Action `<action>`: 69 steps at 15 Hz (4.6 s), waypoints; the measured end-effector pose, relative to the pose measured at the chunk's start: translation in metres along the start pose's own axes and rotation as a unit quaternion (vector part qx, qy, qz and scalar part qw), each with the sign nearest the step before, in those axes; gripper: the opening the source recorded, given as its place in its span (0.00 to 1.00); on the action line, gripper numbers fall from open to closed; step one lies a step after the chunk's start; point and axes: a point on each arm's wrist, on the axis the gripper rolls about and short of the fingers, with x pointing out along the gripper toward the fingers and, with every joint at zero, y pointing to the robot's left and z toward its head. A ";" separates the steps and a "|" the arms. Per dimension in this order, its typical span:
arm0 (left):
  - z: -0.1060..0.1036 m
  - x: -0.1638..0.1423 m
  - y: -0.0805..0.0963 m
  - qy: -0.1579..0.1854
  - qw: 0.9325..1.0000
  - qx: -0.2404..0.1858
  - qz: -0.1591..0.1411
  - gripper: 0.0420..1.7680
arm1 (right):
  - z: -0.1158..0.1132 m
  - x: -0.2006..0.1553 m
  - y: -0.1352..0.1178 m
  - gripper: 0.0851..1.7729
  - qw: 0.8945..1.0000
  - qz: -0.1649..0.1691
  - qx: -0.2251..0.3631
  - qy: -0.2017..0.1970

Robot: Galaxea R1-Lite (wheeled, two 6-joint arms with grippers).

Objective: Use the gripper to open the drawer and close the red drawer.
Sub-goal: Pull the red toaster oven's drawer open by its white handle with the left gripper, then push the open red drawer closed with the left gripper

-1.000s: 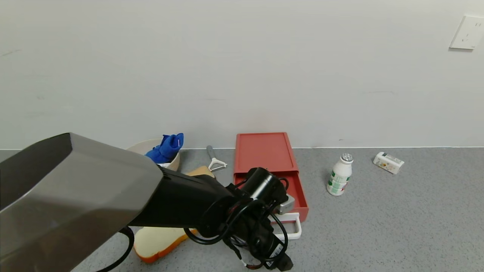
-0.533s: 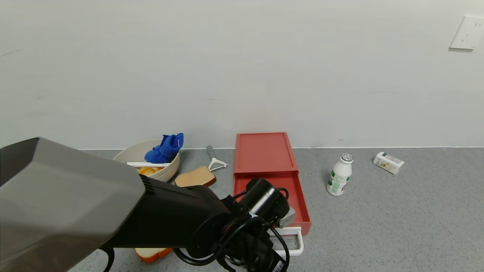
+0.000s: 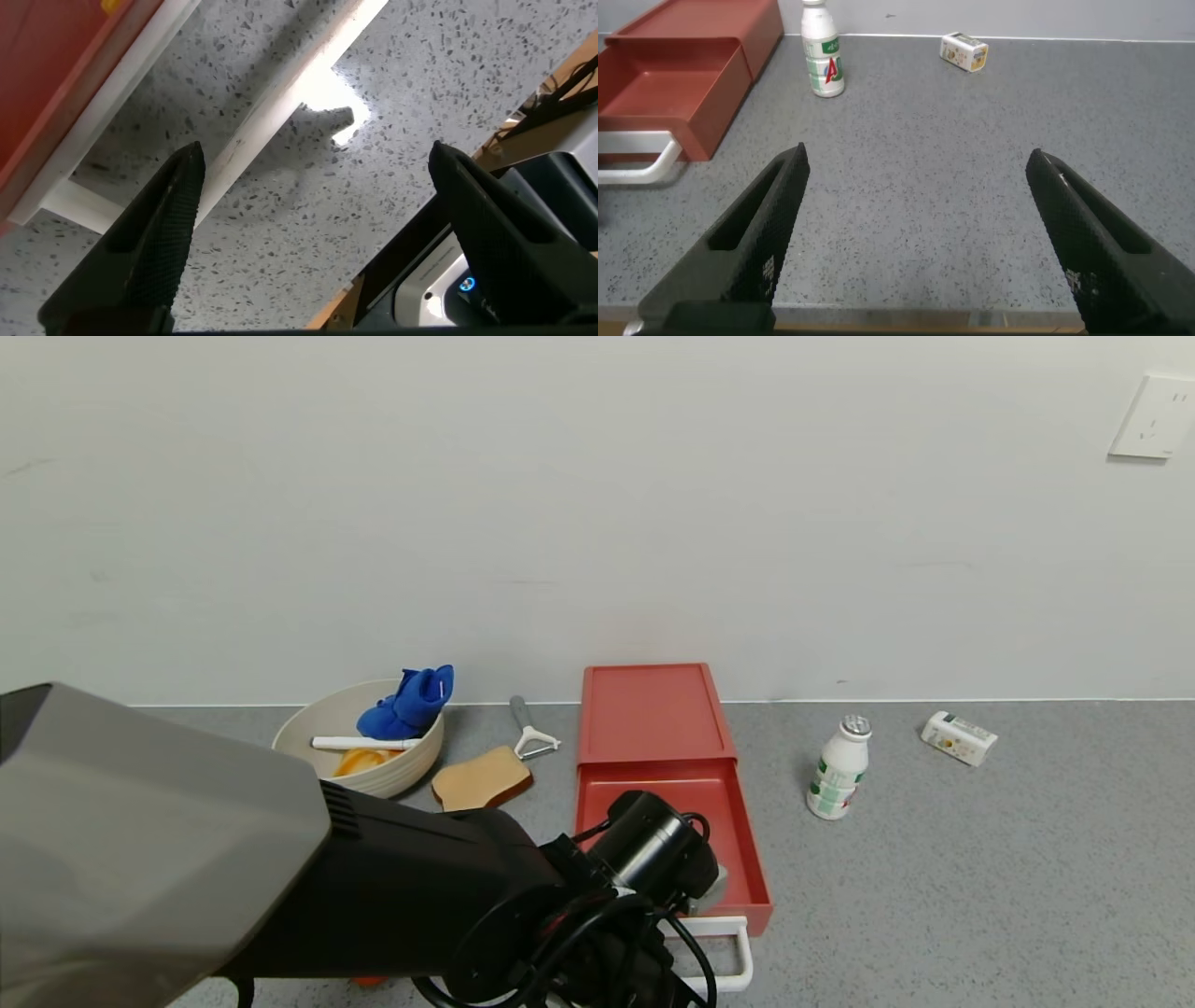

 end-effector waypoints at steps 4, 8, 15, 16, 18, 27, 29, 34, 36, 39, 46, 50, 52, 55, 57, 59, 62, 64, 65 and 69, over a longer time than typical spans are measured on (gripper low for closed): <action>-0.001 -0.003 -0.003 -0.001 1.000 0.000 -0.002 0.97 | 0.000 0.000 0.000 0.96 1.000 0.000 0.000 0.000; 0.004 -0.026 -0.005 -0.034 0.999 0.002 -0.002 0.97 | 0.000 0.000 0.000 0.96 1.000 0.000 0.000 0.000; -0.004 -0.107 -0.005 -0.105 0.991 -0.027 0.084 0.97 | 0.000 0.000 0.000 0.96 1.000 0.000 0.000 0.000; -0.005 -0.114 -0.004 -0.119 0.986 -0.039 0.111 0.97 | 0.000 0.000 0.000 0.96 1.000 0.000 0.000 0.000; -0.009 -0.128 0.007 -0.142 0.975 -0.064 0.161 0.97 | 0.000 0.000 0.000 0.96 1.000 0.000 0.000 0.000; -0.025 -0.167 0.049 -0.212 0.948 -0.132 0.197 0.97 | 0.000 0.000 0.000 0.96 1.000 0.000 0.000 0.000; -0.028 -0.169 0.050 -0.213 0.948 -0.133 0.196 0.97 | 0.000 0.000 0.000 0.96 1.000 0.000 0.000 0.000; -0.029 -0.171 0.049 -0.215 0.947 -0.133 0.196 0.97 | 0.000 0.000 0.000 0.96 1.000 0.000 0.000 0.000; -0.029 -0.171 0.049 -0.215 0.948 -0.132 0.195 0.97 | 0.000 0.000 0.000 0.96 1.000 0.000 0.000 0.000; -0.024 -0.171 0.044 -0.221 0.949 -0.125 0.188 0.97 | 0.000 0.000 0.000 0.96 1.000 0.000 0.000 0.000; 0.003 -0.150 0.005 -0.212 0.959 -0.115 0.151 0.97 | 0.000 0.000 0.000 0.96 1.000 0.000 0.000 0.000; 0.010 -0.125 -0.017 -0.149 0.961 -0.182 0.144 0.97 | 0.000 0.000 0.000 0.96 1.000 0.000 0.000 0.000; 0.014 -0.114 -0.024 -0.115 0.958 -0.218 0.148 0.97 | 0.000 0.000 0.000 0.96 1.000 0.000 0.000 0.000; 0.019 -0.090 -0.030 -0.068 0.952 -0.249 0.165 0.97 | 0.000 0.000 0.000 0.96 1.000 0.000 0.000 0.000; 0.023 -0.075 -0.032 -0.050 0.950 -0.257 0.167 0.97 | 0.000 0.000 0.000 0.96 1.000 0.000 0.000 0.000; 0.022 -0.062 -0.035 -0.035 0.952 -0.252 0.170 0.97 | 0.000 0.000 0.000 0.96 1.000 0.000 0.000 0.000; 0.020 -0.049 -0.041 -0.018 0.955 -0.242 0.173 0.97 | 0.000 0.000 0.000 0.96 1.000 0.000 0.000 0.000; 0.019 -0.041 -0.045 -0.008 0.956 -0.236 0.174 0.97 | 0.000 0.000 0.000 0.96 1.000 0.000 0.000 0.000; 0.019 -0.038 -0.046 -0.007 0.956 -0.236 0.174 0.97 | 0.000 0.000 0.000 0.96 1.000 0.000 0.000 0.000; 0.018 -0.029 -0.050 0.003 0.951 -0.263 0.162 0.97 | 0.000 0.000 0.000 0.96 1.000 0.000 0.000 0.000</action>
